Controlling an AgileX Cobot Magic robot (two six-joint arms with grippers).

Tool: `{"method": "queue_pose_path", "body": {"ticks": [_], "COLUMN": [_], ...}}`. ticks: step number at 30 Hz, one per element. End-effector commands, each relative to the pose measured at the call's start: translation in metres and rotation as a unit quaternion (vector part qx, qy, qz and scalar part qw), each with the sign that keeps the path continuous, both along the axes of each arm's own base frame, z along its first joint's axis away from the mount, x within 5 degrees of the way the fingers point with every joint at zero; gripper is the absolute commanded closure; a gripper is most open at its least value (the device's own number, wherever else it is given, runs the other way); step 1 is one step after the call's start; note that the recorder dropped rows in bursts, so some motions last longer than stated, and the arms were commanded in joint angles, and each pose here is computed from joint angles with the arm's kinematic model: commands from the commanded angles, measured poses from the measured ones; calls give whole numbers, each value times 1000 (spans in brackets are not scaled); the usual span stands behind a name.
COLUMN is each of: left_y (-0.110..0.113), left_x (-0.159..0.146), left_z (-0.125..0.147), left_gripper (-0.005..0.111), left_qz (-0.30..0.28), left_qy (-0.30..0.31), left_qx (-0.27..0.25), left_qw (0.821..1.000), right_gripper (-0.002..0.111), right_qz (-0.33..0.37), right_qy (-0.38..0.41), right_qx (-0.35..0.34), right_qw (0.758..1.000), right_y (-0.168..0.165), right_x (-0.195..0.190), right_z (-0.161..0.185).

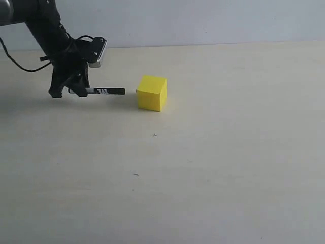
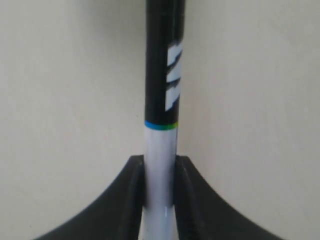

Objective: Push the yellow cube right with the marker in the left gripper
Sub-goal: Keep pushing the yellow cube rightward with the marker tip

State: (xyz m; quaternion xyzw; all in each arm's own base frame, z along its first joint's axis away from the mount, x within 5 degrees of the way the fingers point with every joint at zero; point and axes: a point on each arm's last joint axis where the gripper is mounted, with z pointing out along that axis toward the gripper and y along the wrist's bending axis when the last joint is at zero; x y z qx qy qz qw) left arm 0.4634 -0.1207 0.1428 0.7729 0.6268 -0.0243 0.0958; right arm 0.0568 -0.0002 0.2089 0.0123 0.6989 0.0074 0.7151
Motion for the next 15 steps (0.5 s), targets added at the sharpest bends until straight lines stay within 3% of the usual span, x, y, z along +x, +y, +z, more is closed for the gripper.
{"method": "queue_pose_path", "body": {"ticks": [1, 6, 11, 15], "left_y": [-20, -55, -56, -41], "left_x": [6, 0, 0, 2], "left_z": [1, -2, -1, -2], "left_gripper": [107, 107, 107, 107], "left_qz": [-1, -37, -38, -11], "left_qy": [-10, 0, 0, 21], "left_qx": [6, 9, 4, 10], "left_qw": [1000, 999, 999, 1000], "right_gripper": [108, 108, 108, 108], "right_qz": [-3, -3, -3, -3], "right_qy": [-4, -4, -4, -4], "right_qx": [-2, -2, -2, -2], "right_qw": [1000, 1000, 1000, 1000], "right_y": [0, 0, 0, 0], "right_x": [0, 0, 0, 0], "right_z": [-1, -1, -1, -1]}}
